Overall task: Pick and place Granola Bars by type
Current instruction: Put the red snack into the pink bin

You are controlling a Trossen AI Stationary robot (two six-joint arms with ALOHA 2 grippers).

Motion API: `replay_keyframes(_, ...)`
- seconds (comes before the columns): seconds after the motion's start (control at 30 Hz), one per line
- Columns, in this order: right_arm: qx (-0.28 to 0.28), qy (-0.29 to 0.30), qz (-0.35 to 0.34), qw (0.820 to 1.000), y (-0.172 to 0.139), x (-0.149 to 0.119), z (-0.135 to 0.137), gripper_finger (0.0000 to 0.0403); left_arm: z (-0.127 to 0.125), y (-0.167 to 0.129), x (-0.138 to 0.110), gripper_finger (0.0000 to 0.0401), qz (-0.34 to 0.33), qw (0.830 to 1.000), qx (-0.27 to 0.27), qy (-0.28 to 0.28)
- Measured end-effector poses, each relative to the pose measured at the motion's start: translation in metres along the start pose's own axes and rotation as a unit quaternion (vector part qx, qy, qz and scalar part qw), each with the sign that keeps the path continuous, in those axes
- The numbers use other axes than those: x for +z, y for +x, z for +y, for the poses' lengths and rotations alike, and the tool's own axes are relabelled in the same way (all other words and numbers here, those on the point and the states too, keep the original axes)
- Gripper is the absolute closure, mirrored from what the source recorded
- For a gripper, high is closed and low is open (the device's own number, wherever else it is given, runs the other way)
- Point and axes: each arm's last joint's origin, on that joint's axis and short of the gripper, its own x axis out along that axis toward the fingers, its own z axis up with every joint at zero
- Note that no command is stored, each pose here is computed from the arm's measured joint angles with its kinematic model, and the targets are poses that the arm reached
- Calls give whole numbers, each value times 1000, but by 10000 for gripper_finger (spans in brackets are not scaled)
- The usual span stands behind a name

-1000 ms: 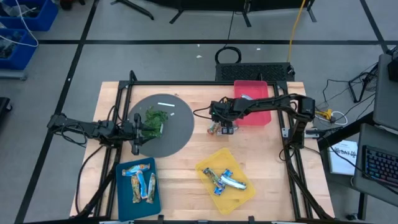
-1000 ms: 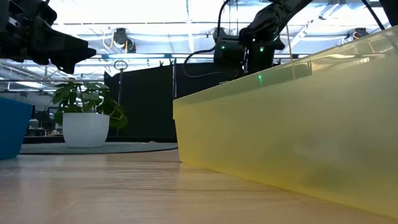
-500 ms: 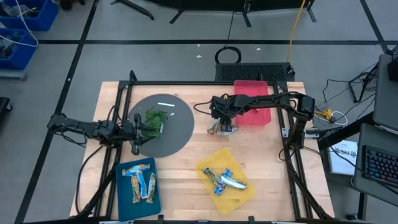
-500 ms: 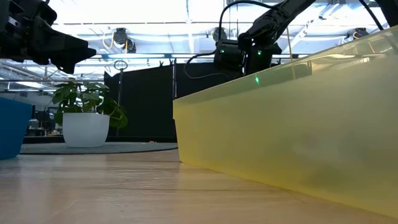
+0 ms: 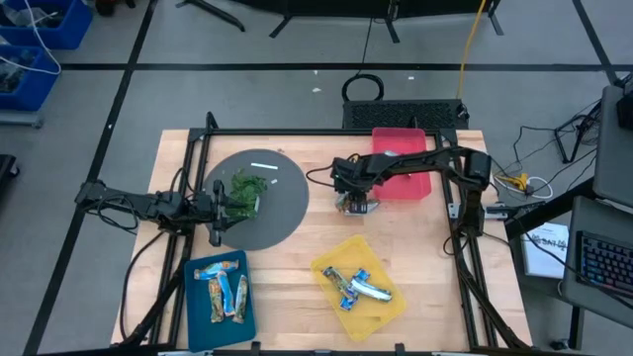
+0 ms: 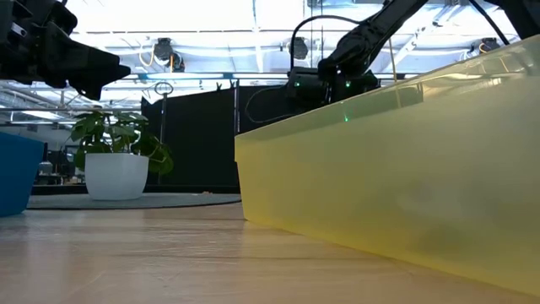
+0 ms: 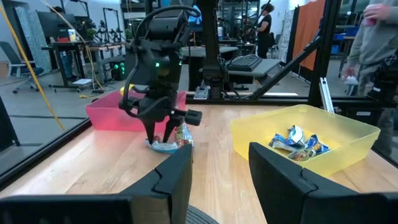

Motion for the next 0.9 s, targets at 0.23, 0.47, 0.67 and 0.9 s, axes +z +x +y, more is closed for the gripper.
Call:
replay_keyframes(0.23, 5, -8, -33, 999, -15, 2, -1, 389, 0, 0, 0, 238, 0, 1000, 1, 0)
replay_keyframes(0.47, -14, -5, -65, 998, -37, 4, 2, 400, 0, 0, 0, 238, 0, 1000, 2, 0)
replay_keyframes(0.67, -69, 28, -119, 990, -89, -4, 3, 402, 0, 0, 0, 237, 0, 1000, 2, 0)
replay_keyframes(0.9, -212, 195, -80, 954, -152, -55, -7, 402, 0, 0, 0, 237, 0, 1000, 3, 0)
